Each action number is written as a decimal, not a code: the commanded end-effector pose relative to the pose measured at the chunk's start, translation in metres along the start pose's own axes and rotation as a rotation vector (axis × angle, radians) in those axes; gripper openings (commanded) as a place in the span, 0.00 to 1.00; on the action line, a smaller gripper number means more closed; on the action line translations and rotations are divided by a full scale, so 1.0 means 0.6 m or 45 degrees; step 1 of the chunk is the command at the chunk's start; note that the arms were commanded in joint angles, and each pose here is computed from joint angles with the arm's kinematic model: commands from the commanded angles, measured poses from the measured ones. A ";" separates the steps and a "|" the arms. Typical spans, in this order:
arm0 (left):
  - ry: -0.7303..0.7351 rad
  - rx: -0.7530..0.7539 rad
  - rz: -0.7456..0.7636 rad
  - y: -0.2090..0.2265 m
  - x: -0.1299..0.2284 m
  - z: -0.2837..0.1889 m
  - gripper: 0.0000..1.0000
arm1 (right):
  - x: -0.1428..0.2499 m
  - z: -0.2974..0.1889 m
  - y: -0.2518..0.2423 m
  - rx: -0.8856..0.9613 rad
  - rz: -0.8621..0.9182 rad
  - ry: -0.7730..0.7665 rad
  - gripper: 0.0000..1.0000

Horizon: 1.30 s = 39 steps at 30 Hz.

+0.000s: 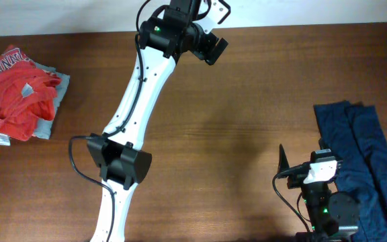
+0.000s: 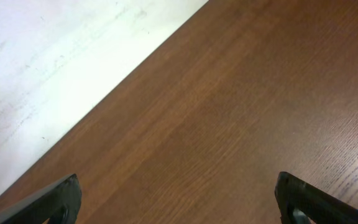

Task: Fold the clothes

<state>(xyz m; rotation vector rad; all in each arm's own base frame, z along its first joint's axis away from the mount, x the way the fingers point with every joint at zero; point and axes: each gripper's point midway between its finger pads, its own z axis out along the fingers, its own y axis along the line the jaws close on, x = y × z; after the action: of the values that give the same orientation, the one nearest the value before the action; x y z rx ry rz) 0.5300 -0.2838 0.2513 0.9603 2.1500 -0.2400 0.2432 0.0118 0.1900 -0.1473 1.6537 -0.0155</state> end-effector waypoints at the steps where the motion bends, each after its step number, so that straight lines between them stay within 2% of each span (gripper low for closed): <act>1: -0.042 -0.019 -0.008 0.004 -0.018 -0.029 0.99 | 0.026 0.000 0.004 0.001 0.012 -0.012 0.99; 5: -0.042 -0.019 -0.008 0.004 -0.018 -0.029 0.99 | 0.053 0.006 0.006 -0.001 0.014 0.001 0.98; 31: -0.042 -0.019 -0.008 0.004 -0.018 -0.029 0.99 | 0.052 0.007 0.008 -0.009 0.013 -0.008 0.99; 39: -0.019 -0.072 -0.004 0.015 -0.013 -0.035 0.99 | 0.052 0.007 0.008 -0.009 0.013 -0.008 0.99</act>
<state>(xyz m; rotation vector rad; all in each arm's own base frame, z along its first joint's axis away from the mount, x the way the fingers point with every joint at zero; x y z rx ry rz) 0.5304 -0.2784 0.2483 0.9519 2.1703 -0.2050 0.2443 0.0117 0.1598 -0.1470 1.6533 -0.0153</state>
